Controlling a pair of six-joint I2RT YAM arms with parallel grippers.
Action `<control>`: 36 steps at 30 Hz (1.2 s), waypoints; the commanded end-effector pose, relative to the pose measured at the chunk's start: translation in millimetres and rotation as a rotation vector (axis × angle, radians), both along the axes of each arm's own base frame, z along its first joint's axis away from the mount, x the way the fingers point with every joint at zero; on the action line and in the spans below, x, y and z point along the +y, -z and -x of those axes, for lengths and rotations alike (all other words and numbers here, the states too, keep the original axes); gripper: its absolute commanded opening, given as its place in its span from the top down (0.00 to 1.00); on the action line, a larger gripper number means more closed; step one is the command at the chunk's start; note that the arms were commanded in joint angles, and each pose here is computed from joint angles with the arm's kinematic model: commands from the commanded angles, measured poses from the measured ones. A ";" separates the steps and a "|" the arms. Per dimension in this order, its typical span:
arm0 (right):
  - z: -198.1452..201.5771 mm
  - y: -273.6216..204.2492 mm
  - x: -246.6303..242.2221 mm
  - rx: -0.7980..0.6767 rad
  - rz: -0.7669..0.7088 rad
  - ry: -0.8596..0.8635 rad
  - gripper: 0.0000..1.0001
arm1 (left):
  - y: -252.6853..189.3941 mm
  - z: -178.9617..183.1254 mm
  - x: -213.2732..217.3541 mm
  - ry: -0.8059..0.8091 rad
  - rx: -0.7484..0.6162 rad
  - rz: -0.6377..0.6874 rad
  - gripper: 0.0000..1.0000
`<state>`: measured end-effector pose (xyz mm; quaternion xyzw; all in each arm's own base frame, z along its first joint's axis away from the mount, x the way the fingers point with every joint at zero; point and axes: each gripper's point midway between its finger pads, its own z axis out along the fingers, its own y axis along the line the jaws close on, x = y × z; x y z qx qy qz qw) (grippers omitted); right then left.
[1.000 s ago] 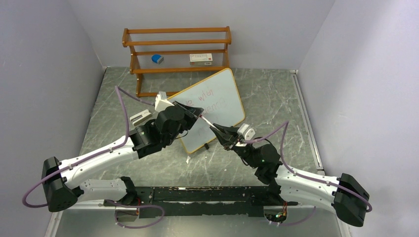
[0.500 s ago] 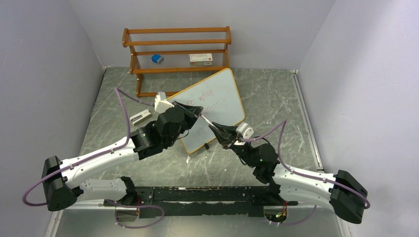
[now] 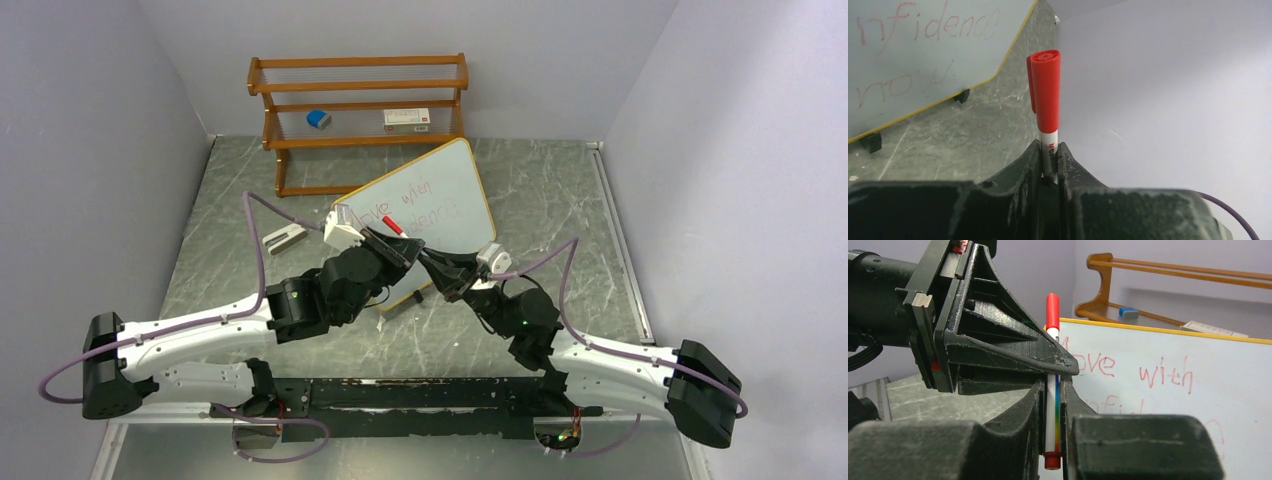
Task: Write a sentence on the whiteboard
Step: Hold the whiteboard marker without the cap at the pen cap, then put down the whiteboard marker at the center of the board.
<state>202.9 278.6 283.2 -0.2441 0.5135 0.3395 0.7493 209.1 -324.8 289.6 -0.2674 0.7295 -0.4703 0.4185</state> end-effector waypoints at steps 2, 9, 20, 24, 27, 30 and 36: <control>-28.4 -14.8 -26.4 0.064 -0.084 0.188 1.00 | -8.2 33.5 0.9 0.128 -0.026 -0.083 0.77; -53.1 27.4 -64.8 0.254 -0.008 0.437 1.00 | -45.5 13.5 54.9 -0.032 -0.193 -0.249 0.33; -69.0 95.6 -160.5 0.558 -0.015 0.857 1.00 | -67.9 -22.7 133.4 -0.227 -0.355 -0.657 0.10; -73.7 124.9 -195.1 0.675 -0.006 1.001 1.00 | -65.6 -53.3 157.1 -0.237 -0.357 -0.682 0.05; -74.6 144.1 -213.2 0.744 -0.010 1.054 1.00 | -56.1 -73.4 168.5 -0.228 -0.318 -0.723 0.03; -77.7 163.0 -218.0 0.815 -0.010 1.042 1.00 | -48.7 -83.7 185.4 -0.248 -0.294 -0.758 0.02; -77.8 203.0 -225.7 0.997 -0.015 1.040 1.00 | -39.4 -73.2 215.9 -0.279 -0.301 -0.765 0.03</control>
